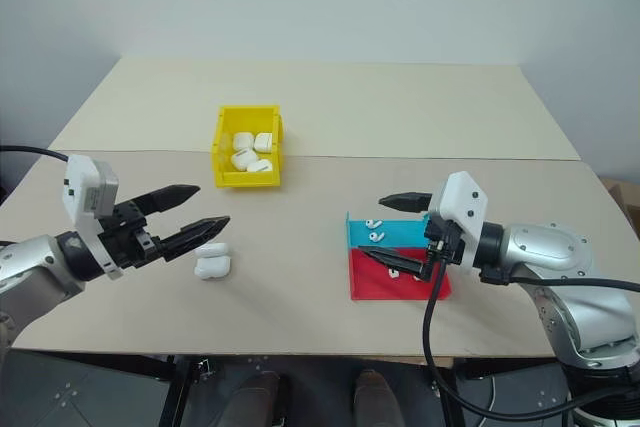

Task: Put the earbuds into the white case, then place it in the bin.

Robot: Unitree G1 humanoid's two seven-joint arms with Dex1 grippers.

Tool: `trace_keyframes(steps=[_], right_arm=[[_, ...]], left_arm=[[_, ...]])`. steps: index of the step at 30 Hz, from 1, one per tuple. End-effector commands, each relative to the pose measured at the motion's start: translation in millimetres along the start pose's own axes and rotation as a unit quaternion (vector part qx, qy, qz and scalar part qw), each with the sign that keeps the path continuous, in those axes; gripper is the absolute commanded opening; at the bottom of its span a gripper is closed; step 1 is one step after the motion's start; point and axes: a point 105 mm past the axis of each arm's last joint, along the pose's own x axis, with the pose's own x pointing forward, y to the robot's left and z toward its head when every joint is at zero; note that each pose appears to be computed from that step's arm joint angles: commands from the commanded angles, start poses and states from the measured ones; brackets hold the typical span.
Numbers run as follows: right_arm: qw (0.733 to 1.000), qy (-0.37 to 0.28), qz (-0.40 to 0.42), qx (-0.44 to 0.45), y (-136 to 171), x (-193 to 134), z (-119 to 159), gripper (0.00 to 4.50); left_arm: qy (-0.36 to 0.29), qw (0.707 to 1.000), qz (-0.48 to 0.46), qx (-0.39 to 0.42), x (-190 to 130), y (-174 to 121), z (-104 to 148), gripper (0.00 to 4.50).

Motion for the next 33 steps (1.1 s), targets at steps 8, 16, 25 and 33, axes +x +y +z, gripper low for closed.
trace_keyframes(steps=[8, 16, 25, 33], right_arm=[[1.000, -0.013, -0.007, -0.027, 2, -5, 12, 4.46], [1.000, -0.016, -0.008, -0.023, -1, -4, 13, 4.46], [1.000, -0.016, -0.010, -0.024, 2, -7, 18, 4.46], [1.000, -0.019, -0.006, -0.015, 9, -3, 16, 4.46]], left_arm=[[-0.016, 0.999, -0.014, 0.026, -1, -6, 11, 4.50], [0.043, 0.997, 0.011, 0.070, -1, 3, 3, 4.50], [0.184, 0.970, 0.119, 0.101, -24, 28, -3, 4.50], [0.384, 0.908, 0.150, -0.073, -40, 59, -12, 4.50]])
